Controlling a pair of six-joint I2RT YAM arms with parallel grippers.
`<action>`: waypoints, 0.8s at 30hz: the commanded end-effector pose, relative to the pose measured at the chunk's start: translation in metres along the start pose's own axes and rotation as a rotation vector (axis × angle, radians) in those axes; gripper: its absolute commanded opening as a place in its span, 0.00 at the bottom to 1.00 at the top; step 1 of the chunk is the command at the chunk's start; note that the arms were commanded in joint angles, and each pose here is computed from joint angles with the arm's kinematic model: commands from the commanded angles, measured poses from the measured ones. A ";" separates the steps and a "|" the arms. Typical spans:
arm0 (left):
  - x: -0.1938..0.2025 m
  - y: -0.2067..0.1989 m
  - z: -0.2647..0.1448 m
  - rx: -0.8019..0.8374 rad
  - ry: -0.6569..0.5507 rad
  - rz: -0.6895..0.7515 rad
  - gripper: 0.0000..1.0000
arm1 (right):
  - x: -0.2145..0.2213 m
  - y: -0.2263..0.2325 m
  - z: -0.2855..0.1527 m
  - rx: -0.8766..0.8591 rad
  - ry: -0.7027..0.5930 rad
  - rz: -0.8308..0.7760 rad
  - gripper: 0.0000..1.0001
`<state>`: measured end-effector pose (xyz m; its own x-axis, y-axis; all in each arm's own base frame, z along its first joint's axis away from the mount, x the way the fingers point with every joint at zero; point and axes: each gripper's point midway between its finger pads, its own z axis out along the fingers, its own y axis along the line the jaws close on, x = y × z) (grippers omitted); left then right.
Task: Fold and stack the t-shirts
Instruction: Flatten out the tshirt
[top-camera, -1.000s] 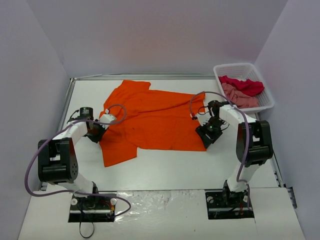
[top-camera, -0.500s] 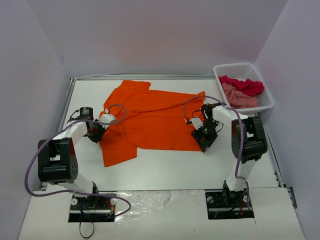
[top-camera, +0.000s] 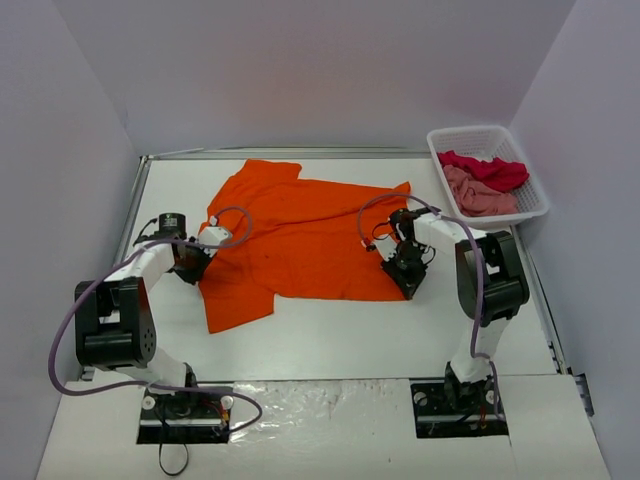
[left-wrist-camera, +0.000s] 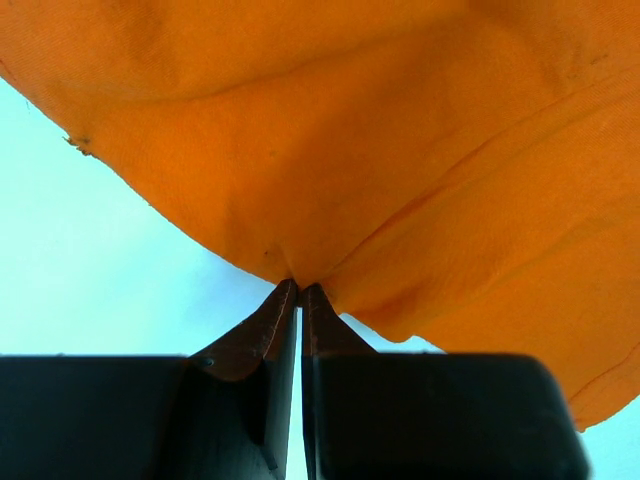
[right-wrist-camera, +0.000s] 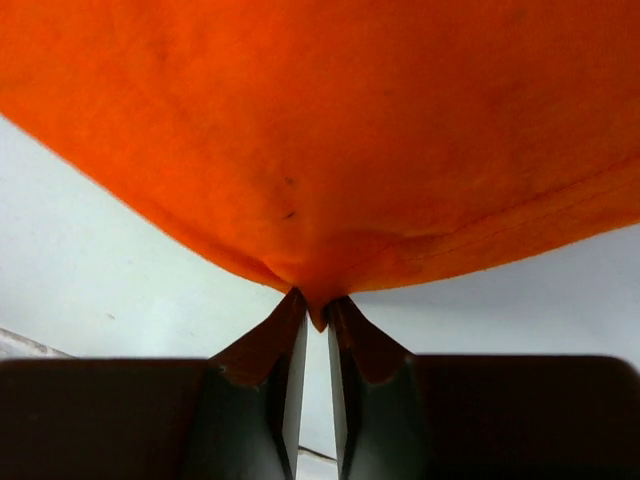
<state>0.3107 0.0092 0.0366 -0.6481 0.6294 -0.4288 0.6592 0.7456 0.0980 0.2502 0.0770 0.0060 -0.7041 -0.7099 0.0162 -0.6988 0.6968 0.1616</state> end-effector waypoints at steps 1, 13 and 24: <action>-0.004 0.001 -0.010 -0.015 -0.025 0.014 0.02 | 0.008 -0.001 0.012 0.037 0.057 0.018 0.10; -0.008 -0.001 -0.019 -0.024 -0.048 0.011 0.02 | -0.003 -0.007 -0.003 0.095 0.009 0.024 0.00; -0.027 0.002 -0.051 -0.094 -0.128 -0.011 0.02 | -0.024 -0.013 -0.042 0.170 -0.125 0.034 0.00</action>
<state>0.3118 0.0079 0.0761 -0.6006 0.6182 -0.5071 0.6307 0.7561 0.1747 0.2691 0.0792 0.0176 -0.7288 -0.6832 -0.0453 -0.6847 0.7271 0.0497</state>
